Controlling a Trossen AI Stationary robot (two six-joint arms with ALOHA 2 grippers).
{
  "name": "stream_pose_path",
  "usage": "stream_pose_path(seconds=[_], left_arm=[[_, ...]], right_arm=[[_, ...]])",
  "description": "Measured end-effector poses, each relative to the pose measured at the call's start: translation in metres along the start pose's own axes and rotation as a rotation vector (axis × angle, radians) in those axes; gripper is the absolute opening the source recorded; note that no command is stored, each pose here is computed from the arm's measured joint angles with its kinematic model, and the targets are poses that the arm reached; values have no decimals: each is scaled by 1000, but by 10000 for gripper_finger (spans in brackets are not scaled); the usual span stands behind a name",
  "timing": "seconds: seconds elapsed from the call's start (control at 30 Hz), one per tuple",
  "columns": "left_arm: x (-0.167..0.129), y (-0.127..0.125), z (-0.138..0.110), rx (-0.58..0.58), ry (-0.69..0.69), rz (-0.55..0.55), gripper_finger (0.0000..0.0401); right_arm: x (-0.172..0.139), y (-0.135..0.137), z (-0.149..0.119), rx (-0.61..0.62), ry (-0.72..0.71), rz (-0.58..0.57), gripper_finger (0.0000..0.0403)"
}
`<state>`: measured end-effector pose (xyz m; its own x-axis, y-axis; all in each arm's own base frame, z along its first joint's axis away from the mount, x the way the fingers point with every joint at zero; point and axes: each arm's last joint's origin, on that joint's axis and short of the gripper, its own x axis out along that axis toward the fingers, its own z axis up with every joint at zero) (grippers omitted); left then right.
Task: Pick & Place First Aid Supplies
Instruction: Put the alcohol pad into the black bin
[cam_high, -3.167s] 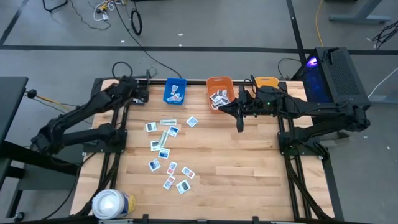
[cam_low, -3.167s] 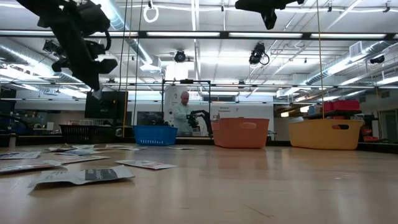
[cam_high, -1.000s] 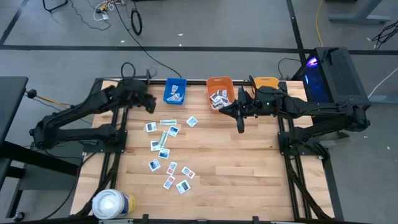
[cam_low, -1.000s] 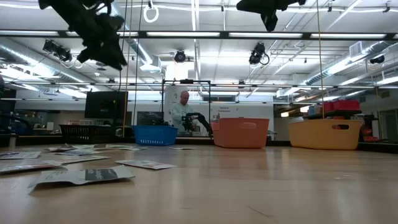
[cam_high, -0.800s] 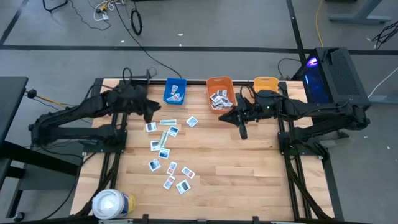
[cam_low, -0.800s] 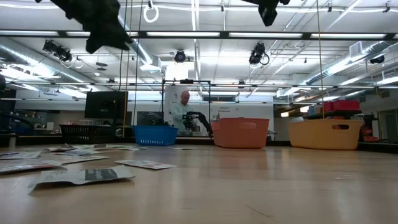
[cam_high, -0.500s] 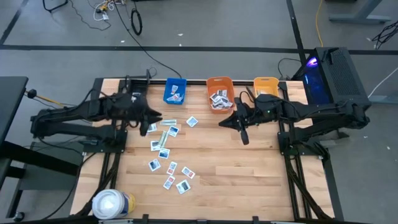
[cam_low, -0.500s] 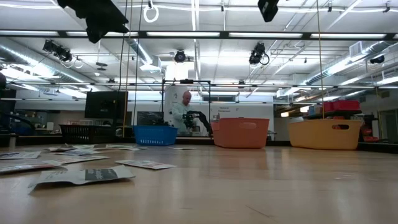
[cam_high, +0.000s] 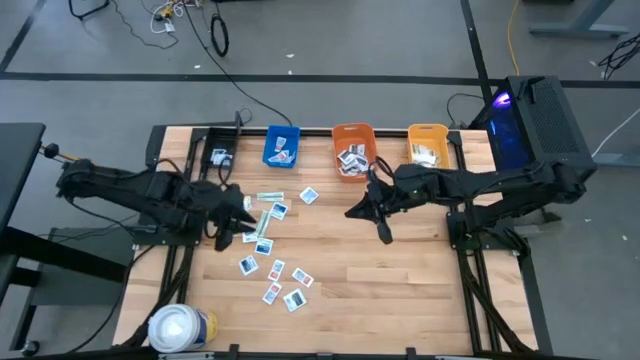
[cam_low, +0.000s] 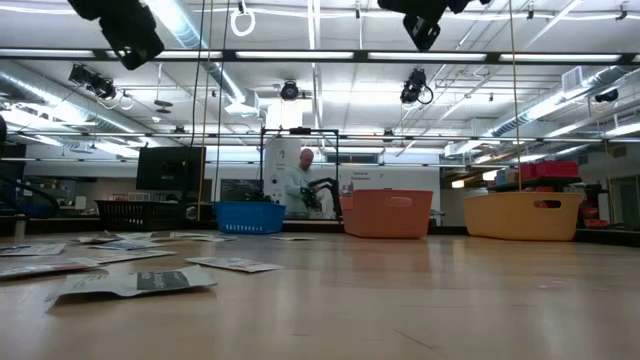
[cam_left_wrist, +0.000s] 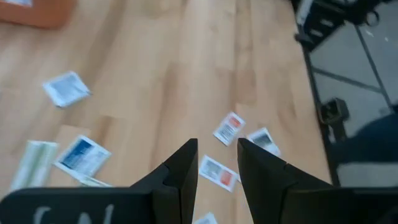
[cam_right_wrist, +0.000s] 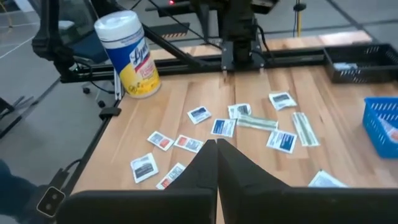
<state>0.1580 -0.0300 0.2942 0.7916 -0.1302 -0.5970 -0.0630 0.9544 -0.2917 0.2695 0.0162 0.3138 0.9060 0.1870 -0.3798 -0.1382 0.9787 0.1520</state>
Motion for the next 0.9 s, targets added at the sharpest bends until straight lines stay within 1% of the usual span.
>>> stream_pose_path(seconds=[0.07,0.17,0.3,0.37,0.6,0.67,0.77,0.9], left_arm=[[3,-6,-3,9,30,-25,116],[7,-16,-9,52,83,-61,116],[13,-30,-22,152,186,-99,116],[16,-35,-26,184,221,-115,117],[33,-45,-36,343,308,-125,117],[40,-45,-38,354,338,-103,119],[50,-44,-42,359,395,-67,131],[65,-39,-58,393,479,-41,172]], right_arm=[[4,-1,-2,17,11,-1,2],[9,-1,-4,24,28,0,2],[13,1,-6,18,33,9,2],[13,2,-6,16,28,12,2],[14,3,-2,10,-13,16,2],[14,3,-1,10,-15,17,2],[14,3,-1,10,-16,17,2],[14,2,-1,9,-21,7,2]])
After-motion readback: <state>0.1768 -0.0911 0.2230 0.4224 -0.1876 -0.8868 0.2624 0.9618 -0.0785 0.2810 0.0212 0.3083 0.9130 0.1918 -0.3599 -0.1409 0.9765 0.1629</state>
